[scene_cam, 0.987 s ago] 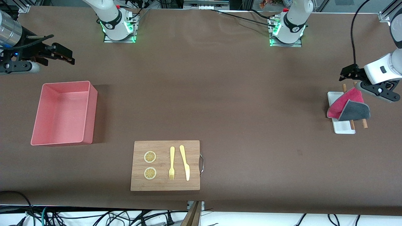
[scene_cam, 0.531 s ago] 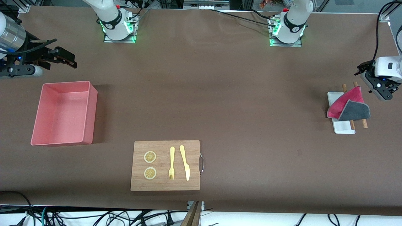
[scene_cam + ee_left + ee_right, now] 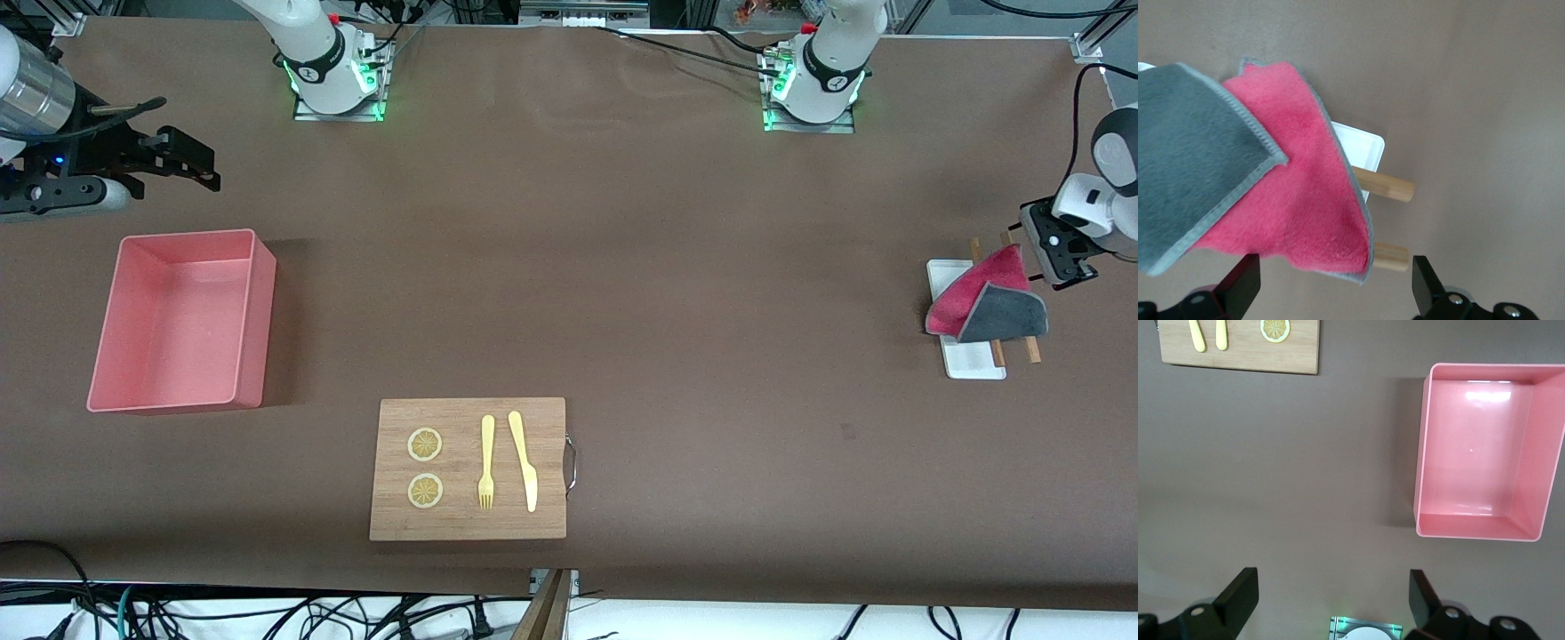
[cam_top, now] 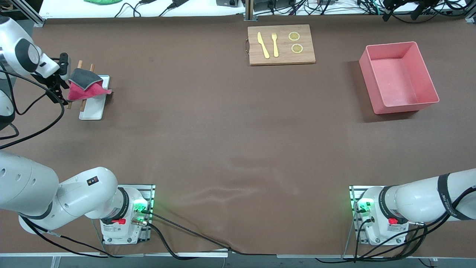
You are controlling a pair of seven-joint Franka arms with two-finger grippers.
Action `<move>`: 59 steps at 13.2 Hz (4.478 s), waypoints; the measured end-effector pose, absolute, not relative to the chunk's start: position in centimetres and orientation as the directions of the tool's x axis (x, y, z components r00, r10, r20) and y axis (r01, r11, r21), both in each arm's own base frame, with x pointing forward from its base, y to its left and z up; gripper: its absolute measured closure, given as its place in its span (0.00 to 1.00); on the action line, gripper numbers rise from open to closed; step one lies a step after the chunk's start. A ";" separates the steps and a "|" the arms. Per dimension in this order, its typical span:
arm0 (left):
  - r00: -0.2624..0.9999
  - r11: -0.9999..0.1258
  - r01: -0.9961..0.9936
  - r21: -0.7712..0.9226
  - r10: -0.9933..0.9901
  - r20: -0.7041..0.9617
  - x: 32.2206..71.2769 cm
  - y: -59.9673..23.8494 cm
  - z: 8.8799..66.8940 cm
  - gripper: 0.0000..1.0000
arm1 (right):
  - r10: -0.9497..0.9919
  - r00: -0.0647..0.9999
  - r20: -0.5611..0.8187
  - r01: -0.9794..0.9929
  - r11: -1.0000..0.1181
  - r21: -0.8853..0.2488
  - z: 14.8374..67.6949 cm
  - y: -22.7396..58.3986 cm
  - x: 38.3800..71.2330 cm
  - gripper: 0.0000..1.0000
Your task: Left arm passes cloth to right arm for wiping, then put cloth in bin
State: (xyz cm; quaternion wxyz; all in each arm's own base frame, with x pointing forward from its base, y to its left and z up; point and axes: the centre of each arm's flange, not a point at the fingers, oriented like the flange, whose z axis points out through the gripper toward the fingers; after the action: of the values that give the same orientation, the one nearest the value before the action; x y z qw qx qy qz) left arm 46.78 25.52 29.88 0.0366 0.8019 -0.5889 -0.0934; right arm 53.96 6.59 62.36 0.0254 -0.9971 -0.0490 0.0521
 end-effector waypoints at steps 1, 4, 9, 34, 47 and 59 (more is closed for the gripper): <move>0.281 -0.296 -0.940 0.170 -0.954 -0.105 46.8 25.3 29.9 0.00 | 0.104 0.990 -0.091 0.099 -0.993 -0.057 62.9 6.6 53.8 0.00; 0.255 -0.269 -0.949 0.166 -0.962 -0.102 46.8 25.1 30.3 0.04 | 0.130 0.990 -0.061 0.126 -0.990 -0.061 64.4 6.5 53.1 0.00; 0.243 -0.257 -0.953 0.159 -0.965 -0.103 46.6 25.5 30.8 0.59 | 0.327 0.944 -0.047 0.321 -0.941 -0.107 61.0 7.1 54.4 0.00; 0.157 -0.172 -0.978 0.117 -0.979 -0.127 52.3 22.5 39.7 0.99 | 0.739 0.286 0.610 0.900 0.010 -0.435 40.1 7.8 59.1 0.00; 0.639 -0.614 -0.753 0.235 -0.769 0.038 58.4 -11.0 50.1 0.99 | 0.429 0.217 0.877 0.912 0.231 -0.339 32.4 13.8 56.6 0.00; 0.973 -0.882 -0.166 0.442 -0.219 -0.073 54.6 -41.1 55.5 0.99 | 0.160 0.215 0.963 0.966 0.106 -0.234 31.7 25.8 55.4 0.00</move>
State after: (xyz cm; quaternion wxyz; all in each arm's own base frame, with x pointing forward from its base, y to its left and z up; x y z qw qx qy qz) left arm 54.62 -41.11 55.54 0.2219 0.9681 -0.0994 -0.0603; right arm 55.35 25.84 31.69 0.5454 -0.5569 -0.5057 -0.3696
